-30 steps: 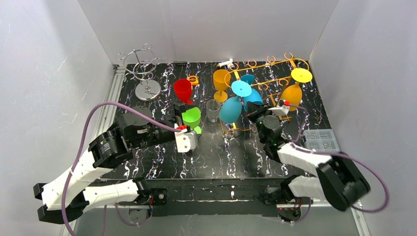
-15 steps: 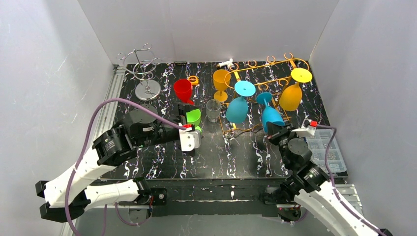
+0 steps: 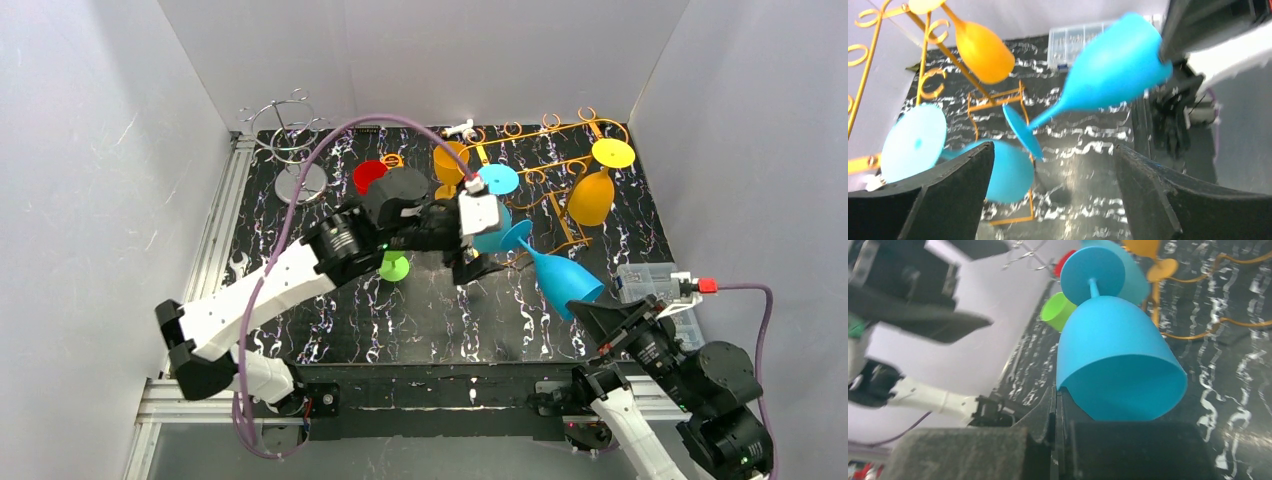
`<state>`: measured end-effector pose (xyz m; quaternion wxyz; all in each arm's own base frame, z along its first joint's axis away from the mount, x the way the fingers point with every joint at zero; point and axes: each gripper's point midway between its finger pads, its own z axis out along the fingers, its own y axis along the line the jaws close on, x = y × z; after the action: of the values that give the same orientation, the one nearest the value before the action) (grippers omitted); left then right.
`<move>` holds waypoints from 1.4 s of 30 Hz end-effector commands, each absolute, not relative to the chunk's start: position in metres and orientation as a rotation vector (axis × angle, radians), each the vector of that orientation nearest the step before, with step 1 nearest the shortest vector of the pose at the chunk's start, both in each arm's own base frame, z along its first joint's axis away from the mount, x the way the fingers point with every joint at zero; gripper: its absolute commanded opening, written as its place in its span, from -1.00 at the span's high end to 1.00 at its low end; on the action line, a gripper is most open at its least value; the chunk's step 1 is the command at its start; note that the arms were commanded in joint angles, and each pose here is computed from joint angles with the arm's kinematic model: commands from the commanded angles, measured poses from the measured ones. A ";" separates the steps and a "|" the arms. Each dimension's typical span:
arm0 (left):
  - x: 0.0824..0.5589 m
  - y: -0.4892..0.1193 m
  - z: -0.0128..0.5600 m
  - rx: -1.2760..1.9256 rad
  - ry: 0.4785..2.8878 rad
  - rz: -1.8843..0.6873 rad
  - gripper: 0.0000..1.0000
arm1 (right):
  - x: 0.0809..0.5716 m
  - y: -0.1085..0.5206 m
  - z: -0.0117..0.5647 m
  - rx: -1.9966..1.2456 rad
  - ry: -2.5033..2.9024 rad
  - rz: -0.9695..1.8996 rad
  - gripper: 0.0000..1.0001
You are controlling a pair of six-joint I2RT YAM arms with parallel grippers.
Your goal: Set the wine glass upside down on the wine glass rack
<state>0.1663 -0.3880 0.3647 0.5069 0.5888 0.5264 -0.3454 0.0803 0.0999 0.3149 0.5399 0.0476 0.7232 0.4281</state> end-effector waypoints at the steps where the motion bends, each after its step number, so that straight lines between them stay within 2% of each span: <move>1: 0.160 -0.410 0.408 1.328 1.241 -1.003 -0.67 | 0.046 0.114 0.370 -0.093 1.503 1.177 0.97; 8: 0.158 -0.418 0.403 1.320 1.289 -1.062 -0.57 | 0.032 0.109 0.380 -0.116 1.442 1.189 0.97; 18: 0.171 -0.393 0.408 1.238 1.317 -0.924 -0.36 | 0.034 0.107 0.382 -0.133 1.424 1.149 0.97; 19: 0.171 -0.390 0.409 1.231 1.316 -0.913 -0.29 | 0.034 0.107 0.381 -0.133 1.426 1.148 0.97; 20: 0.171 -0.387 0.409 1.225 1.318 -0.907 -0.11 | 0.035 0.107 0.380 -0.133 1.428 1.144 0.97; 26: 0.169 -0.389 0.405 1.243 1.319 -0.916 0.59 | 0.039 0.113 0.384 -0.142 1.404 1.177 0.97; 28: 0.169 -0.393 0.404 1.249 1.330 -0.931 0.71 | 0.042 0.114 0.384 -0.134 1.398 1.176 0.97; 30: 0.167 -0.398 0.404 1.260 1.338 -0.957 0.63 | 0.048 0.113 0.381 -0.113 1.398 1.165 0.97; 32: 0.166 -0.401 0.403 1.270 1.351 -0.981 0.35 | 0.053 0.113 0.380 -0.102 1.392 1.159 0.97; 35: 0.164 -0.402 0.402 1.270 1.373 -0.995 0.03 | 0.058 0.112 0.383 -0.086 1.373 1.141 0.97; 37: 0.163 -0.400 0.402 1.271 1.377 -0.992 -0.03 | 0.060 0.111 0.384 -0.084 1.362 1.137 0.97; 38: 0.163 -0.399 0.400 1.274 1.378 -0.988 0.04 | 0.061 0.112 0.384 -0.083 1.361 1.137 0.97; 41: 0.165 -0.397 0.398 1.276 1.378 -0.969 0.52 | 0.062 0.115 0.384 -0.091 1.355 1.154 0.97; 42: 0.165 -0.398 0.399 1.275 1.375 -0.970 0.62 | 0.062 0.116 0.384 -0.095 1.352 1.157 0.97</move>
<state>0.1841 -0.4012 0.3826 0.4970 0.5154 0.5881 -0.3761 0.0626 0.1172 0.3574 0.5907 -0.0331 0.6387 0.4921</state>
